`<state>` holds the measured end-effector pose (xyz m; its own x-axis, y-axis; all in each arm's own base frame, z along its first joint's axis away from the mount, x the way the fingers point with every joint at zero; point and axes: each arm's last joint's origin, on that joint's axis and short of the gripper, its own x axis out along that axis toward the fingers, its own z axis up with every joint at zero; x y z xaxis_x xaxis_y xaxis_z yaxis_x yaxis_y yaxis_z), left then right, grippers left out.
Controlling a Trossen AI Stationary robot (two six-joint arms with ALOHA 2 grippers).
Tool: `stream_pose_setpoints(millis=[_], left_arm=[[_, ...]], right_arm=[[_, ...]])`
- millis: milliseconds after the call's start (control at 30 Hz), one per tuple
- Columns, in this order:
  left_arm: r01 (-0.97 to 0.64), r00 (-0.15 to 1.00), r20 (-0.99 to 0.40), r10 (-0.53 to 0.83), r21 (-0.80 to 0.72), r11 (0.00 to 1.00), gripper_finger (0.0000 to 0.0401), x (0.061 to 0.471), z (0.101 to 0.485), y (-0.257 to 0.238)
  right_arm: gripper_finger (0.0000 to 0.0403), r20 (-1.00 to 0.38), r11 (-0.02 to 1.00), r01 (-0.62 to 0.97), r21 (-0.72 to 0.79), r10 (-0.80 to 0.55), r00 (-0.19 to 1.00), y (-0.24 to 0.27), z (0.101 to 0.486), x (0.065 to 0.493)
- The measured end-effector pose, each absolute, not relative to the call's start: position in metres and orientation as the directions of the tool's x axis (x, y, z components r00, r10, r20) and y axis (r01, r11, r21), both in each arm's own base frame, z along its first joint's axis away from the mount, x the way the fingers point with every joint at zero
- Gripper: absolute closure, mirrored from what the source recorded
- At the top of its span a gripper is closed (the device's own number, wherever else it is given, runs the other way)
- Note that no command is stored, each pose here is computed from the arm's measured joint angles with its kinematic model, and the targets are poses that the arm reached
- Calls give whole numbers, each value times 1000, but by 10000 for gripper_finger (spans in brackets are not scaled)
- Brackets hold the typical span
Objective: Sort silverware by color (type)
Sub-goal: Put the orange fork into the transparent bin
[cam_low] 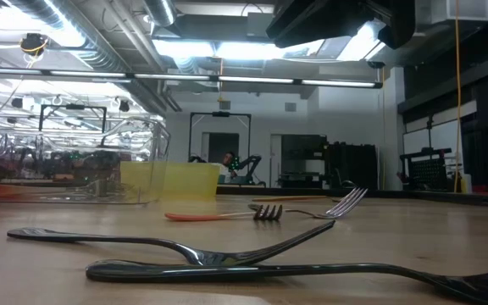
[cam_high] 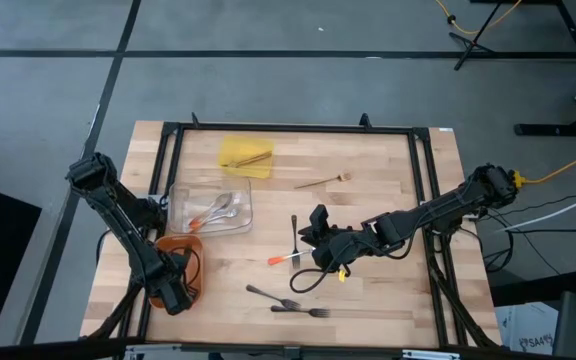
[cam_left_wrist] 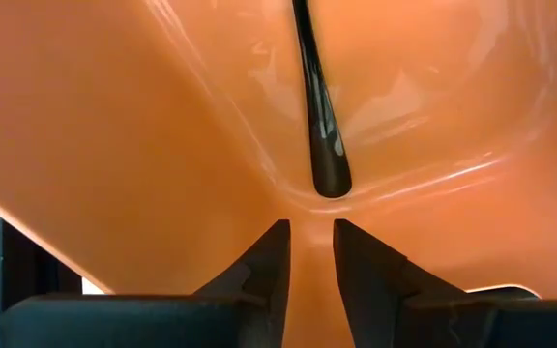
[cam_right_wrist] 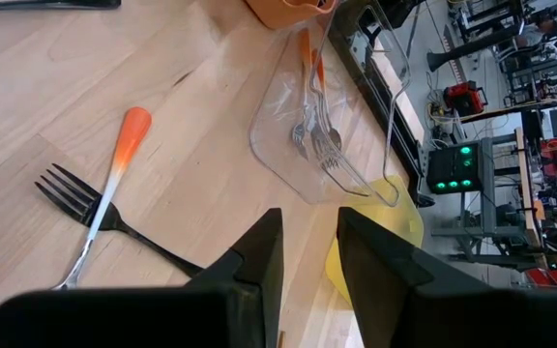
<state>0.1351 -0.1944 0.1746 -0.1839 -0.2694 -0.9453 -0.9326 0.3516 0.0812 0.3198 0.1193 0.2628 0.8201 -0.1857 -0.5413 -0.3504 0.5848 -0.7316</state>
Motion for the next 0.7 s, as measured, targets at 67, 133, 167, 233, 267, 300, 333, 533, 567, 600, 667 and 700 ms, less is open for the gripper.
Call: stream_pose_setpoints(millis=[67,133,167,233,267,300,333,533,567,600,667,700], left_arm=[[-933,-184,-945,-269,81,352,326,135,175,-194],[-931,-193,-941,-279,86,354,326,135,175,-194],[-930,-198,-937,-287,88,356,326,134,176,-194],[-930,-202,-932,-302,86,358,326,134,179,-194],[-930,-201,-930,-307,82,359,326,133,180,-194],[-930,-196,-930,-312,76,358,326,133,181,-193],[-931,-191,-928,-319,68,359,326,133,183,-193],[-936,-100,-923,-372,-39,350,326,130,200,-188],[-936,-70,-923,-377,-70,344,326,130,204,-187],[-934,-36,-923,-384,-105,340,326,130,207,-186],[-929,45,-917,-396,-185,322,326,131,215,-184],[-923,90,-913,-398,-227,311,326,131,219,-182]], right_arm=[[306,-541,585,-350,-732,-186,820,119,263,320],[306,-541,585,-350,-732,-186,820,119,263,320],[306,-541,585,-350,-732,-186,820,119,263,320],[306,-541,586,-350,-731,-186,820,119,263,320],[306,-541,589,-348,-730,-186,820,119,263,320],[306,-541,593,-345,-727,-186,820,119,263,320],[306,-541,604,-339,-721,-186,820,119,263,320],[306,-555,688,-322,-650,-140,820,121,262,320],[306,-559,703,-324,-633,-127,819,121,262,320],[306,-563,717,-325,-616,-113,819,121,262,320],[306,-571,742,-327,-584,-89,816,122,262,320],[306,-573,753,-328,-571,-79,816,122,262,320]])
